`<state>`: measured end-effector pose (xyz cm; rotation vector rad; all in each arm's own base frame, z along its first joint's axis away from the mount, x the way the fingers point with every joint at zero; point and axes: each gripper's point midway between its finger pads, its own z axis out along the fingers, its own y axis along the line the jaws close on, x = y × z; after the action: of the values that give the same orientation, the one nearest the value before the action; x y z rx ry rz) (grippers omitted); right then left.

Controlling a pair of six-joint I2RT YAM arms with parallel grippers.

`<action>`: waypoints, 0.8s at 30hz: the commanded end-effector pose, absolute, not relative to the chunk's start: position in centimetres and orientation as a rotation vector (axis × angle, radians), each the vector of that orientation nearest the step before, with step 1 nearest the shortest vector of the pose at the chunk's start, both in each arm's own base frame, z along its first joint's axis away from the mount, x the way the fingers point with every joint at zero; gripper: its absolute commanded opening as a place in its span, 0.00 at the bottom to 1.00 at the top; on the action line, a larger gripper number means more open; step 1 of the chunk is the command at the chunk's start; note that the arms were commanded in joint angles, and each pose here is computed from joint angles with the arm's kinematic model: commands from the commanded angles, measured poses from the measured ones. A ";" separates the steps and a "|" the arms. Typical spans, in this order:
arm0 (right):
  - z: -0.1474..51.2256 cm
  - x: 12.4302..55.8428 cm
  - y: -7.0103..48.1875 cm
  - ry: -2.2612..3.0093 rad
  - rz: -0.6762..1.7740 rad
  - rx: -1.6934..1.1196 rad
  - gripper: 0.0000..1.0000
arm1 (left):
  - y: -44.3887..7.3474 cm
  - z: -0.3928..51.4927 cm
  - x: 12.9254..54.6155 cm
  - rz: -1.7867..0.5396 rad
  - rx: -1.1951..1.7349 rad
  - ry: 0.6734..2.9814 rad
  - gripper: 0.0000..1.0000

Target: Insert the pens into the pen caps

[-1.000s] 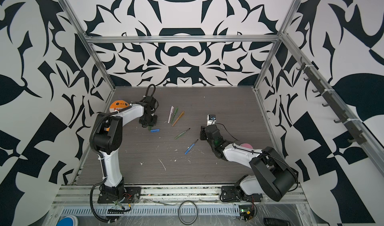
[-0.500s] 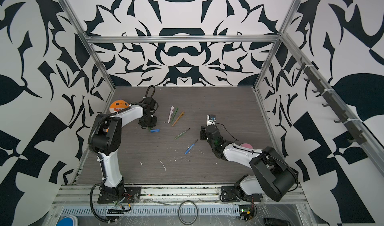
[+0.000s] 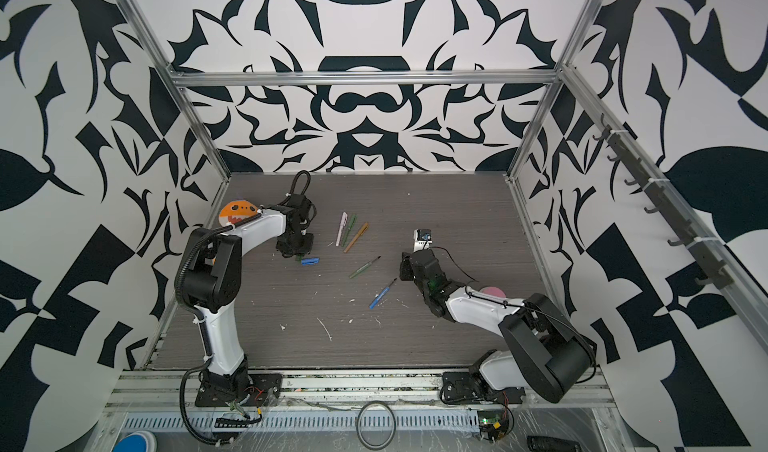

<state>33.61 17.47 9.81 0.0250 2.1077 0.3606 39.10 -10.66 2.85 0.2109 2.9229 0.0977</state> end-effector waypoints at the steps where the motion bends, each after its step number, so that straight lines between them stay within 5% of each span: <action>1: 12.3 34.5 18.2 2.045 0.401 0.039 0.41 | -10.6 4.2 38.1 0.096 0.227 2.930 0.21; 11: 12.1 34.5 18.2 2.048 0.398 0.039 0.41 | -13.4 7.0 38.6 0.080 0.316 2.867 0.21; 24: 12.3 34.5 16.6 2.028 0.329 0.105 0.41 | -24.6 9.1 37.1 -0.030 0.559 2.755 0.21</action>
<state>33.75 17.02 9.87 0.0443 2.1011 0.3354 37.95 -22.86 8.85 0.5395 2.7429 -0.0164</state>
